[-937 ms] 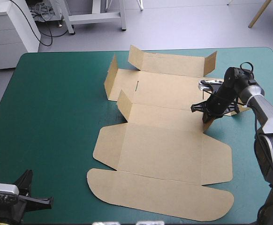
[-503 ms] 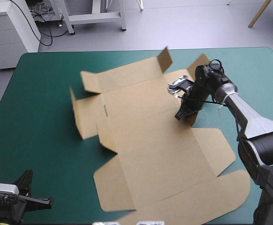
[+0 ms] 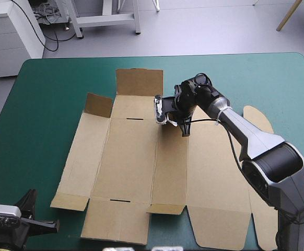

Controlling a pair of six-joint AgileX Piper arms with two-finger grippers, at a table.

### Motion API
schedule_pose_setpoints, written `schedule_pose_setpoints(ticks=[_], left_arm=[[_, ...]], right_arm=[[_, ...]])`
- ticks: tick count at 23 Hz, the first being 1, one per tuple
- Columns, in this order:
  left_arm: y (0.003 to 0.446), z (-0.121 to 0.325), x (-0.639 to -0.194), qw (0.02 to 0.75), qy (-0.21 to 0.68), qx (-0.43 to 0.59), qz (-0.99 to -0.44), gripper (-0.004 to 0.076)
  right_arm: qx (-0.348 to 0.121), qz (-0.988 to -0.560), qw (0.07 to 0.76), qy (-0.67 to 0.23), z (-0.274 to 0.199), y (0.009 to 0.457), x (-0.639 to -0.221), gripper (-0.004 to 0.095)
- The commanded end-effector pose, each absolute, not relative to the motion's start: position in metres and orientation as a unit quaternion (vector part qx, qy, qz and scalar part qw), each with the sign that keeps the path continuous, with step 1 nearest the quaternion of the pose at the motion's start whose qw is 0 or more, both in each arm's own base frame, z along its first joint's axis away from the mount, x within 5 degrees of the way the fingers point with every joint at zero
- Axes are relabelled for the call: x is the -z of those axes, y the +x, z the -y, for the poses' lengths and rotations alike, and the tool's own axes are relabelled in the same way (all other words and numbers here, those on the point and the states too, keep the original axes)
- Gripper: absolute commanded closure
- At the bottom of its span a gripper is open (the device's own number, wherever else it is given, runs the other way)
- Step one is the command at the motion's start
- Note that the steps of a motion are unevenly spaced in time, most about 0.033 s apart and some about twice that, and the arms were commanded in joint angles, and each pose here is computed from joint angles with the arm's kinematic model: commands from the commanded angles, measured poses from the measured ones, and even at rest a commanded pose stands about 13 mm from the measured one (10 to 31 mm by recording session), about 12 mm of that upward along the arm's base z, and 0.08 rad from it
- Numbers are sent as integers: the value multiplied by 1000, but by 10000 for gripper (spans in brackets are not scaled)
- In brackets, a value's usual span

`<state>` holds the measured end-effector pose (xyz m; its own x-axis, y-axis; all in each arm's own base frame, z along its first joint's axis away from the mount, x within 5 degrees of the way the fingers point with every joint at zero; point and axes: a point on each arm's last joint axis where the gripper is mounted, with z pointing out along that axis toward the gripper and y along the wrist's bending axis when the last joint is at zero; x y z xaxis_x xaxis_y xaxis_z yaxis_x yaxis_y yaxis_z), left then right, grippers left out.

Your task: Fold the box

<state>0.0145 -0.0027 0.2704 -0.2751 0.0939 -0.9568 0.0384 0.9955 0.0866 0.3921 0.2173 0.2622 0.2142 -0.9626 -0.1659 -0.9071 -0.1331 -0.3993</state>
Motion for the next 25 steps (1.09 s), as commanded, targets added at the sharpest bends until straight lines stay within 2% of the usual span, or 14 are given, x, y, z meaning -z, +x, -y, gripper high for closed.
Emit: schedule_pose_setpoints(ticks=[1,5,7,8,10,12,13,15,16,17,18,22,25], left_arm=[[11,3,-284,645,39,-16,-763,734],[11,3,-284,645,39,-16,-763,734],[11,3,-284,646,39,-16,-762,734],[11,3,-284,646,39,-16,-762,734],[11,3,-284,646,41,-19,-762,734],[11,3,-284,646,41,-18,-762,734],[11,3,-284,646,39,-17,-762,734],[11,4,-284,646,40,-14,-762,734],[11,4,-284,646,40,-14,-762,734],[11,4,-284,646,40,-14,-762,734],[11,4,-284,646,40,-14,-762,734],[11,4,-284,646,40,-14,-762,693],[11,4,-284,646,40,-14,-762,566]], right_arm=[[102,-587,274,-755,-220,393,-294,928],[105,-585,282,-753,-223,396,-290,928],[101,-597,296,-739,-224,398,-292,927],[85,-613,306,-723,-226,397,-292,902],[61,-625,308,-715,-228,395,-292,797],[53,-626,310,-713,-229,394,-292,646],[53,-626,312,-713,-229,394,-293,532],[50,-641,325,-694,-227,390,-304,243],[45,-654,336,-676,-226,387,-314,153],[41,-666,350,-658,-224,384,-326,117],[30,-685,363,-631,-221,379,-339,118],[19,-702,397,-591,-215,368,-372,149],[18,-701,419,-577,-209,357,-392,224]])
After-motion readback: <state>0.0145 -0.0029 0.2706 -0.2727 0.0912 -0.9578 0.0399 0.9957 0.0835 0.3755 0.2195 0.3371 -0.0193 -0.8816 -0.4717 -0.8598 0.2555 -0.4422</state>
